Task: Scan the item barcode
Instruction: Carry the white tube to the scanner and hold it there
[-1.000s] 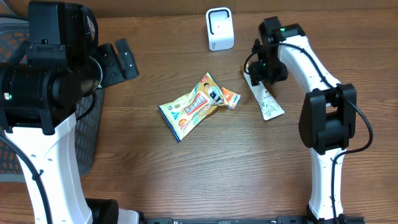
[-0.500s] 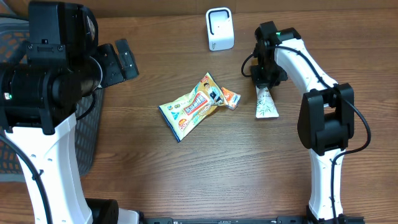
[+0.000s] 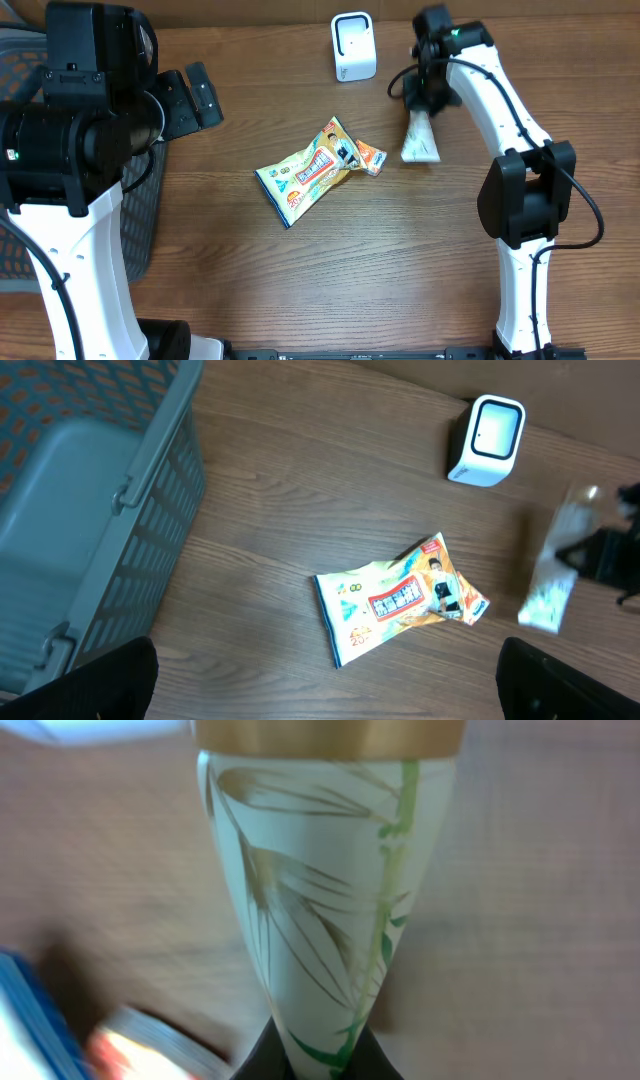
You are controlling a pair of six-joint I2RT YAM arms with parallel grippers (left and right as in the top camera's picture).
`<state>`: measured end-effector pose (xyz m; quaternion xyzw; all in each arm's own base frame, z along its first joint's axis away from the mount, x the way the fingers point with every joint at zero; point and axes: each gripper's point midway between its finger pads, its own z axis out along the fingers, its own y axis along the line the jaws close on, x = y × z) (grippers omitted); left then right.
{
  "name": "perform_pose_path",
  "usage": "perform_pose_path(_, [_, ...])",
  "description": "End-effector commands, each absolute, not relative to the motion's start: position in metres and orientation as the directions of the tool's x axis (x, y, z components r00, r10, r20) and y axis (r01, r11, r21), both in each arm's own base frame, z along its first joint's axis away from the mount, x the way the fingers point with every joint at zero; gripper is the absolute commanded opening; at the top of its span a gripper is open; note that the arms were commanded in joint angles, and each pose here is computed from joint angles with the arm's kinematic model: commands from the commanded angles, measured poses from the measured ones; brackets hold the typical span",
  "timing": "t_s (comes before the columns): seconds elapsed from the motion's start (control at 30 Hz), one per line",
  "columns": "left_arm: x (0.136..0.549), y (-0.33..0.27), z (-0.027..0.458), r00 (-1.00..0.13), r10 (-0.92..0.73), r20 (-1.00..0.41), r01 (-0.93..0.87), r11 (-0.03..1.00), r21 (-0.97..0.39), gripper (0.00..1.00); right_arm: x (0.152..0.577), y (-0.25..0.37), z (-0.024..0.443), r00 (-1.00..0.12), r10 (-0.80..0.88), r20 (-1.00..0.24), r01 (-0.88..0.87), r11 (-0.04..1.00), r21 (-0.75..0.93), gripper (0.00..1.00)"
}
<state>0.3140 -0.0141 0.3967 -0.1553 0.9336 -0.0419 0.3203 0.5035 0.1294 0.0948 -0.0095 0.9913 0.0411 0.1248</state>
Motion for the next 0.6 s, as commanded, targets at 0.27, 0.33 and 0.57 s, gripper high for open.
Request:
perform_pose_path(0.27, [0.315, -0.012, 0.397, -0.744, -0.309, -0.592, -0.264, 0.95, -0.164, 1.0, 0.581, 0.202, 0.163, -0.794, 0.239, -0.559, 0.024, 0.931, 0.364, 0.04])
perform_pose_path(0.33, [0.315, -0.012, 0.397, -0.744, -0.309, -0.592, -0.264, 0.95, -0.164, 1.0, 0.593, 0.216, 0.178, -0.747, 0.26, -0.611, -0.009, 0.916, 0.401, 0.04])
perform_pose_path(0.57, [0.315, -0.012, 0.397, -0.744, -0.309, -0.592, -0.264, 0.95, -0.164, 1.0, 0.626, 0.223, 0.224, -0.56, 0.394, -0.729, 0.006, 0.882, 0.472, 0.04])
